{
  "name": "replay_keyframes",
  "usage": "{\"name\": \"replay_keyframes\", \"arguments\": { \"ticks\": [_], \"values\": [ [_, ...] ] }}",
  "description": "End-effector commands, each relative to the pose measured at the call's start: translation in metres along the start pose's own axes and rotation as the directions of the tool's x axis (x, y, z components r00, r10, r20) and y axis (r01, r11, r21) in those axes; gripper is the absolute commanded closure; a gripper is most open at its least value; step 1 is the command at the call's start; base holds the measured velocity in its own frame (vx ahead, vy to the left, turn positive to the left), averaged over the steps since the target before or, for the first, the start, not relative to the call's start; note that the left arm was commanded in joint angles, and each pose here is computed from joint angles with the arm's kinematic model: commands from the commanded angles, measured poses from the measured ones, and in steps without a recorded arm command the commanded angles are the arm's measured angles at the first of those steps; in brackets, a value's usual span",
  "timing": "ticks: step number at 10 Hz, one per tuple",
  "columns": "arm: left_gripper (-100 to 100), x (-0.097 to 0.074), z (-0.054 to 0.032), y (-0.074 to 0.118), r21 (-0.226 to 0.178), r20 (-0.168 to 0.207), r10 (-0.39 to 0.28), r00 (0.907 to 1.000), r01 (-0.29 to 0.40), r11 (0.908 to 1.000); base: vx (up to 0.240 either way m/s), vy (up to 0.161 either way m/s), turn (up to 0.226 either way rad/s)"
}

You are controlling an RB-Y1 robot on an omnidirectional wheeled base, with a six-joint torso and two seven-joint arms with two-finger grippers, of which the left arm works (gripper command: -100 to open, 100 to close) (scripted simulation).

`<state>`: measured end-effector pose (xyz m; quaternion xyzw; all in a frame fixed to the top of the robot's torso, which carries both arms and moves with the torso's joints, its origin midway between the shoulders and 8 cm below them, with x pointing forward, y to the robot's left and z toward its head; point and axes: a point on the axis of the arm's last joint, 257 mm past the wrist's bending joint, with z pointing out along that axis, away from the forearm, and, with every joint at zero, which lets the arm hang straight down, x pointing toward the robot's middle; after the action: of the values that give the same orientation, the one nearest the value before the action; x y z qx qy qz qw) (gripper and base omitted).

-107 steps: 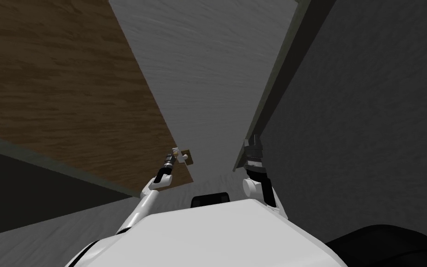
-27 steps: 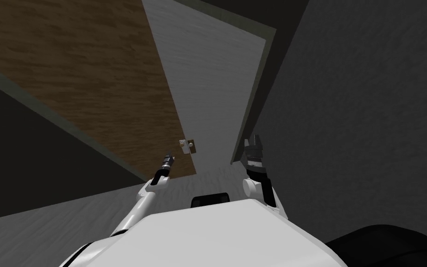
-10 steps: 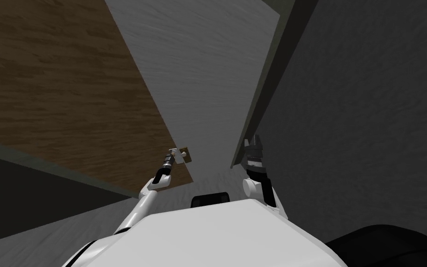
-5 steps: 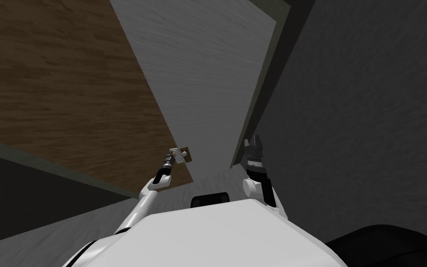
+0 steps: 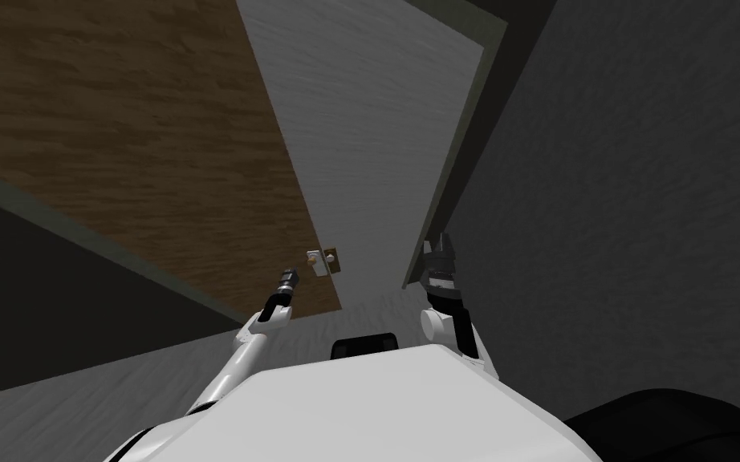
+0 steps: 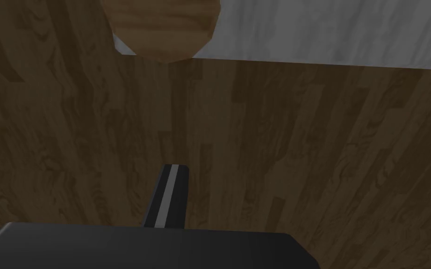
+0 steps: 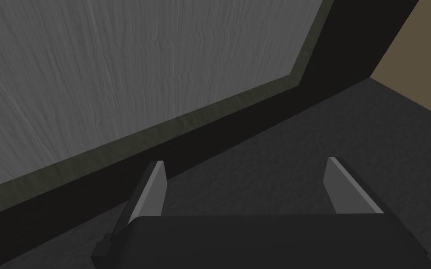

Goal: Pull the door open

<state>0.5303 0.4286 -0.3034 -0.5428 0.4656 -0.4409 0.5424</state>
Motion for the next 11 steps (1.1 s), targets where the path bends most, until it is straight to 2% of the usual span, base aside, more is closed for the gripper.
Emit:
{"name": "replay_keyframes", "arguments": {
  "ticks": [1,6,7,8,10,11],
  "values": [
    [-100,0.003,-0.0013,0.0,-0.001,-0.007,-0.002,1.0,0.002,1.0,-0.215,0.014,0.02],
    [-100,0.039,0.0006,-0.006,0.018,-0.067,-0.022,0.9975,0.023,0.9996,-0.196,-0.047,-0.052],
    [-100,0.032,0.001,-0.003,0.013,-0.057,-0.018,0.9982,0.018,0.9997,-0.085,-0.044,-0.019],
    [-100,0.004,-0.0043,0.004,-0.004,-0.018,-0.003,0.9998,0.003,1.0,-0.008,0.06,0.172],
    [-100,-0.024,-0.0103,0.011,-0.023,0.024,0.014,0.9996,-0.013,0.9997,0.033,0.119,0.179],
    [-100,-0.031,-0.0114,0.012,-0.026,0.035,0.017,0.9992,-0.016,0.9995,0.121,0.114,0.047]
  ]
}}
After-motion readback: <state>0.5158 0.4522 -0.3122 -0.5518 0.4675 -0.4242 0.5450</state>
